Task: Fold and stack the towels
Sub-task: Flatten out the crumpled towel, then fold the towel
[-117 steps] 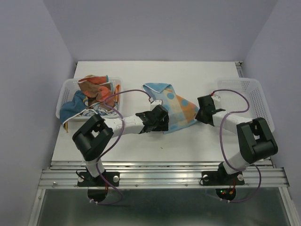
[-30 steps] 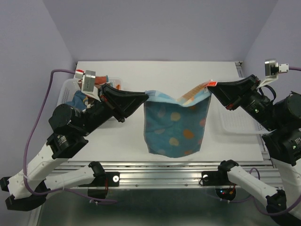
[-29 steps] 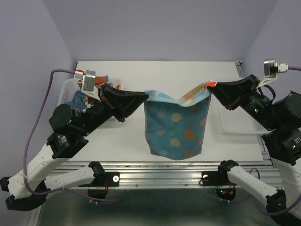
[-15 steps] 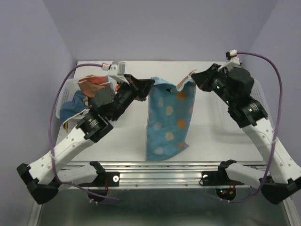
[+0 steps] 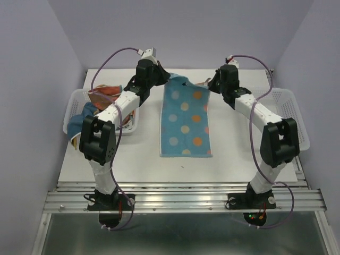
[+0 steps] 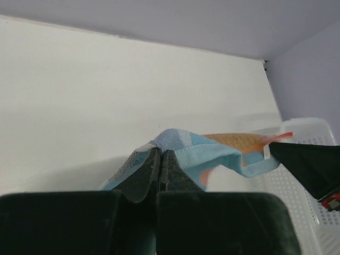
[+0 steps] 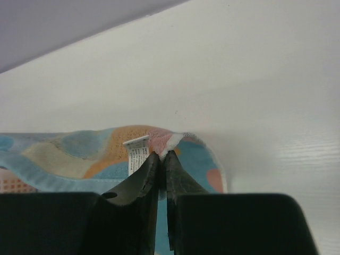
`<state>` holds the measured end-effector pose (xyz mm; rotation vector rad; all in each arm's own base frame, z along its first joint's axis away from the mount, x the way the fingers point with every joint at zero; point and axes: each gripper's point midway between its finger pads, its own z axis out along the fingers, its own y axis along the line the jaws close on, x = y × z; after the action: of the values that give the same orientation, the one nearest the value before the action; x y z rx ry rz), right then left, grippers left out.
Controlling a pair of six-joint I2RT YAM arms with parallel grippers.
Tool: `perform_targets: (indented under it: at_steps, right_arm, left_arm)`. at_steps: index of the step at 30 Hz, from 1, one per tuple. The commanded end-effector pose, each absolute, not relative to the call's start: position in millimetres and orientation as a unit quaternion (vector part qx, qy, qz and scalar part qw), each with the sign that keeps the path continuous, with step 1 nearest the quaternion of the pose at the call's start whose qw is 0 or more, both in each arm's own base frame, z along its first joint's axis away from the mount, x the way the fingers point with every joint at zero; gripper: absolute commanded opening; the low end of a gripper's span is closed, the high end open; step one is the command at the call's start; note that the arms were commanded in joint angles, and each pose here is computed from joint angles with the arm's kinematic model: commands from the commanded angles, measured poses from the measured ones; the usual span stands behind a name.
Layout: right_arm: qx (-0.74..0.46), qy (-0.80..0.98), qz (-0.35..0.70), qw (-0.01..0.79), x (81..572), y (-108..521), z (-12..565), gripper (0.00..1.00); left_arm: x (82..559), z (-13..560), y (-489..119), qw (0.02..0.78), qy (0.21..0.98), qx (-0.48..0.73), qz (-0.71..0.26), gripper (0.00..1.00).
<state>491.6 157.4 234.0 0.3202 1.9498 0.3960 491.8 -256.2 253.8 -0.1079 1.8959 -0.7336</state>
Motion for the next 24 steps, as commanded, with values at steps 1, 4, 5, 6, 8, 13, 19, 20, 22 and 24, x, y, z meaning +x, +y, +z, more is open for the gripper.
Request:
perform_targets:
  at_steps: [1,4,5,6,8,13,19,20,22,24]
  right_arm:
    - [0.122,0.773,0.195,0.591,548,155,264,0.01]
    - [0.123,0.783,0.191,0.579,565,152,246,0.01]
    - [0.123,0.787,0.188,0.574,567,151,240,0.01]
    - [0.120,0.794,0.188,0.565,566,153,233,0.01]
    - [0.115,0.803,0.189,0.553,562,154,223,0.01]
    - [0.124,0.832,0.206,0.500,529,157,192,0.01]
    - [0.126,0.848,0.240,0.456,472,168,175,0.01]
    - [0.129,0.851,0.239,0.450,464,168,169,0.01]
    - [0.128,0.861,0.238,0.430,441,174,152,0.01]
    - [0.129,0.865,0.237,0.423,419,175,146,0.01]
  left_arm:
    - [533,290,-259,0.557,0.755,-0.022,-0.345,0.00]
    - [548,265,-258,0.540,0.769,-0.025,-0.341,0.00]
    - [550,260,-257,0.538,0.772,-0.026,-0.338,0.00]
    - [551,253,-254,0.535,0.776,-0.029,-0.333,0.00]
    - [548,250,-253,0.533,0.778,-0.029,-0.331,0.00]
    - [520,223,-246,0.508,0.793,-0.039,-0.334,0.00]
    - [463,192,-235,0.477,0.809,-0.058,-0.339,0.00]
    - [455,196,-233,0.479,0.807,-0.060,-0.341,0.00]
    - [437,177,-232,0.463,0.818,-0.063,-0.335,0.00]
    - [421,177,-235,0.460,0.818,-0.064,-0.340,0.00]
